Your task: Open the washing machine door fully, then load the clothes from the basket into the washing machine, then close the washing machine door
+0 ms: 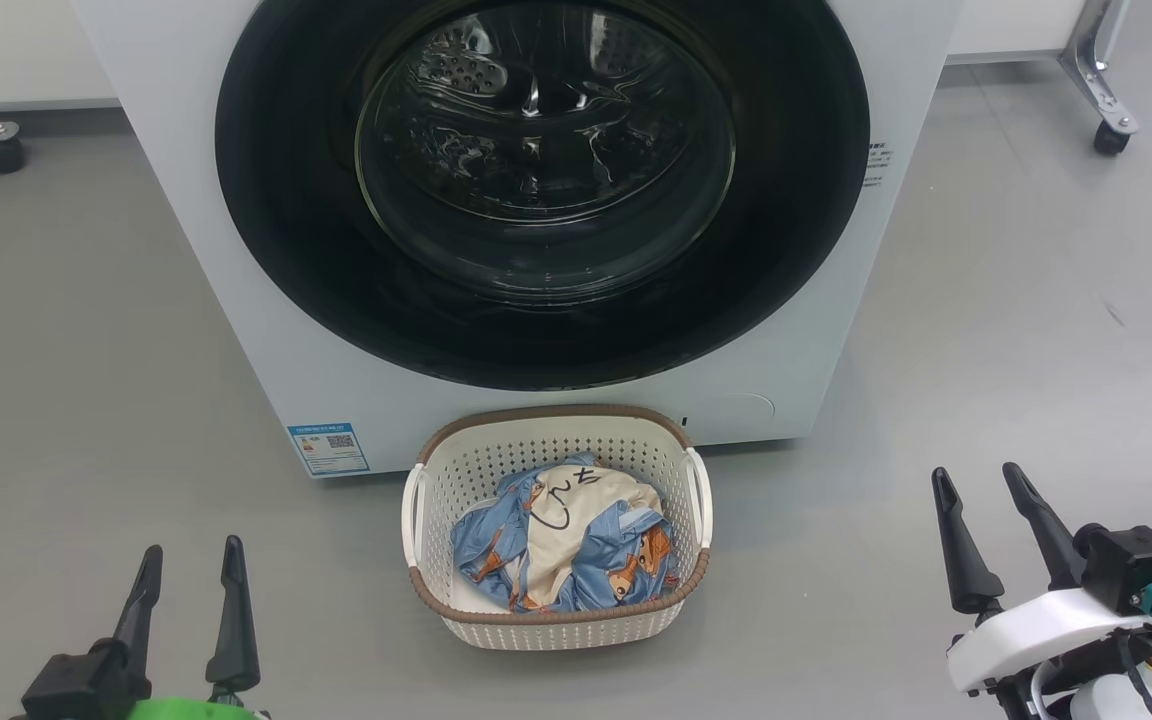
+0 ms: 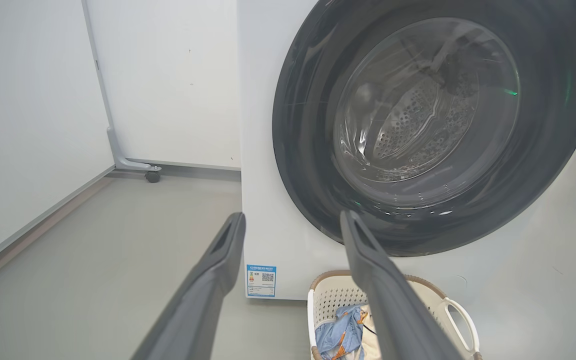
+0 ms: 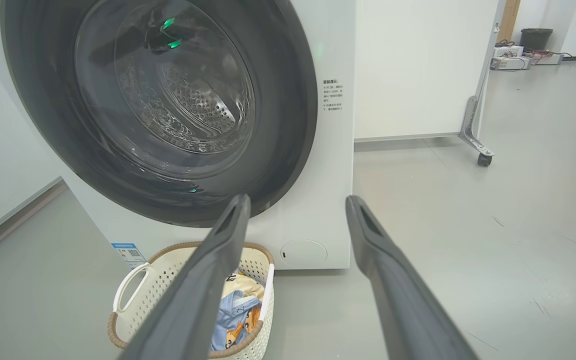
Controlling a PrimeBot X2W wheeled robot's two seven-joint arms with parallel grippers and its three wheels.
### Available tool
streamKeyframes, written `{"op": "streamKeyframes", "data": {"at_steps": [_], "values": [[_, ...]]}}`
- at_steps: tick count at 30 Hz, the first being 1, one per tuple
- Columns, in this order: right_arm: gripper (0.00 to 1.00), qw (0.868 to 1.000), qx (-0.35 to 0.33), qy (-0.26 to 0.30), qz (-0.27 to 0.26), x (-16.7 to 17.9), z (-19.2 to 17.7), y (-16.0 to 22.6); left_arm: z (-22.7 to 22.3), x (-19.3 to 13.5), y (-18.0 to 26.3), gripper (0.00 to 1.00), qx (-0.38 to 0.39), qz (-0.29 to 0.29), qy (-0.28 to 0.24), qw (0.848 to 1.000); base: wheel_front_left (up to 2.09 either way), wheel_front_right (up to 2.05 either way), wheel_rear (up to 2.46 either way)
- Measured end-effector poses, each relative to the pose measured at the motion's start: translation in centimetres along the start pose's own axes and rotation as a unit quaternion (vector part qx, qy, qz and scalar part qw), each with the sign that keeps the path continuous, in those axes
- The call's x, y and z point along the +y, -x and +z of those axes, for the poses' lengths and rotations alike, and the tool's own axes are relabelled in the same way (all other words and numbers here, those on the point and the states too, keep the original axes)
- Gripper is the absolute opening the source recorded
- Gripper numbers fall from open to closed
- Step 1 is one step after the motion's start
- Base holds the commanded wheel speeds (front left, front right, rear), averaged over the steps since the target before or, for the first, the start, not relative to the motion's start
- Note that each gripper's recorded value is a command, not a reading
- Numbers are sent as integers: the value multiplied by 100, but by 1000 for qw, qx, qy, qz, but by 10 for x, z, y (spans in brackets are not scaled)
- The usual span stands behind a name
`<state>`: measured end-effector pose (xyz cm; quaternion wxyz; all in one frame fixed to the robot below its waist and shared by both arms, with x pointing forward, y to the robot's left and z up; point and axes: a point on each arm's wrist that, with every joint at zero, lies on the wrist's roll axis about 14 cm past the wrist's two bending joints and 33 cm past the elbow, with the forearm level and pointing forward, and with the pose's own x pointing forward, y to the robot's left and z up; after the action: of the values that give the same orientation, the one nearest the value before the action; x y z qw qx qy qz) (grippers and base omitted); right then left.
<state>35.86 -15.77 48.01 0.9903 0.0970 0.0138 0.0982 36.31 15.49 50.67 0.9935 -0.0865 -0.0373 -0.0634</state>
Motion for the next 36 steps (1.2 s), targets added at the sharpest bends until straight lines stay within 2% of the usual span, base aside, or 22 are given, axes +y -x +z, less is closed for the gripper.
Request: {"op": "streamKeyframes", "data": {"at_steps": [24,36], "values": [[100,1000,2,0,1,2,-2,0,0,-1,0,100,0,1,3,1000,0,1,-1],[100,1000,4,-1,0,2,-3,0,-1,-2,0,100,2,0,0,1000,0,39,-40]]}}
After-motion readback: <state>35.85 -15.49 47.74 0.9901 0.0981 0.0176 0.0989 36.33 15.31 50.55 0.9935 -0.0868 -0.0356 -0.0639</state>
